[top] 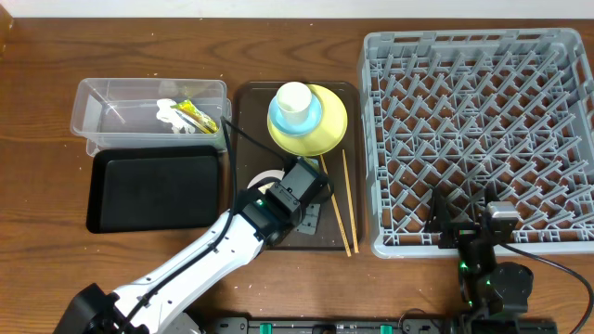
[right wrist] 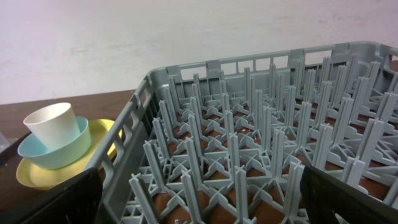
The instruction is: Sort waste into correct bins and load items into the dishwasher rack
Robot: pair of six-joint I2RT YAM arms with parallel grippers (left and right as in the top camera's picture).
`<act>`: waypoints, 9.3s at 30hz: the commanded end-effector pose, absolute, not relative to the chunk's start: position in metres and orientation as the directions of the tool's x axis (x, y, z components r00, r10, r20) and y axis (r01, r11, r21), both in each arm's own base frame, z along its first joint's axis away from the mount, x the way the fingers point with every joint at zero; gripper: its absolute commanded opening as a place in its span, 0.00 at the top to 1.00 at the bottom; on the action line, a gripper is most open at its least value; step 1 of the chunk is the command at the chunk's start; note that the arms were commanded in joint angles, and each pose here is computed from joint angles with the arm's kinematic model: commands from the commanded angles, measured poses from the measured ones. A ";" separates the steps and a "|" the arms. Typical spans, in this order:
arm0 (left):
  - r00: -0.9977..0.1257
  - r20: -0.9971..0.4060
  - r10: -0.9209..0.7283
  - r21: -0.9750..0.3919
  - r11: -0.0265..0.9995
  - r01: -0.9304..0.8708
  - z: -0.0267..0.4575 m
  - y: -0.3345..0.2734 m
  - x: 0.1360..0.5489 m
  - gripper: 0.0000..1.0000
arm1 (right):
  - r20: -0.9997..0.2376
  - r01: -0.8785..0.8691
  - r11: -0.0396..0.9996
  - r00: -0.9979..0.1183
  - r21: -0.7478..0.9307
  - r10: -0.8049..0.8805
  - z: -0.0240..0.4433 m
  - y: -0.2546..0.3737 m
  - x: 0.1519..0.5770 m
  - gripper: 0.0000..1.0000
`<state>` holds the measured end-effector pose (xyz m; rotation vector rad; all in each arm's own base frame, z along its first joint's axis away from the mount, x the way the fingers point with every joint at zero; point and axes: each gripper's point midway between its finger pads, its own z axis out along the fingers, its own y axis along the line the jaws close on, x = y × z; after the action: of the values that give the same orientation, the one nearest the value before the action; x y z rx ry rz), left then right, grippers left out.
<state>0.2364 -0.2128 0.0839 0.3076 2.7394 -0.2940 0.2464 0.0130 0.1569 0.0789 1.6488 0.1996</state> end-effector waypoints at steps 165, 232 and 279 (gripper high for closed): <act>-0.867 -0.230 -0.442 -0.318 0.876 -0.363 0.090 -0.015 0.291 0.94 | -0.983 -0.057 0.985 -0.092 0.163 0.157 0.155 0.010 0.247 0.01; -0.676 0.023 -0.737 -0.998 0.018 -0.053 0.182 0.088 0.321 0.94 | -0.983 -0.057 0.985 -0.092 0.163 0.157 0.155 0.010 0.247 0.01; -0.664 0.149 -0.733 -0.987 -0.073 -0.141 0.182 0.079 0.310 0.94 | -0.983 -0.057 0.985 -0.092 0.163 0.157 0.155 0.010 0.247 0.01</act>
<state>0.3115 0.0788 0.1729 -0.9908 1.7826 -1.7919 0.2464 0.0130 0.1569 0.0789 1.6488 0.1996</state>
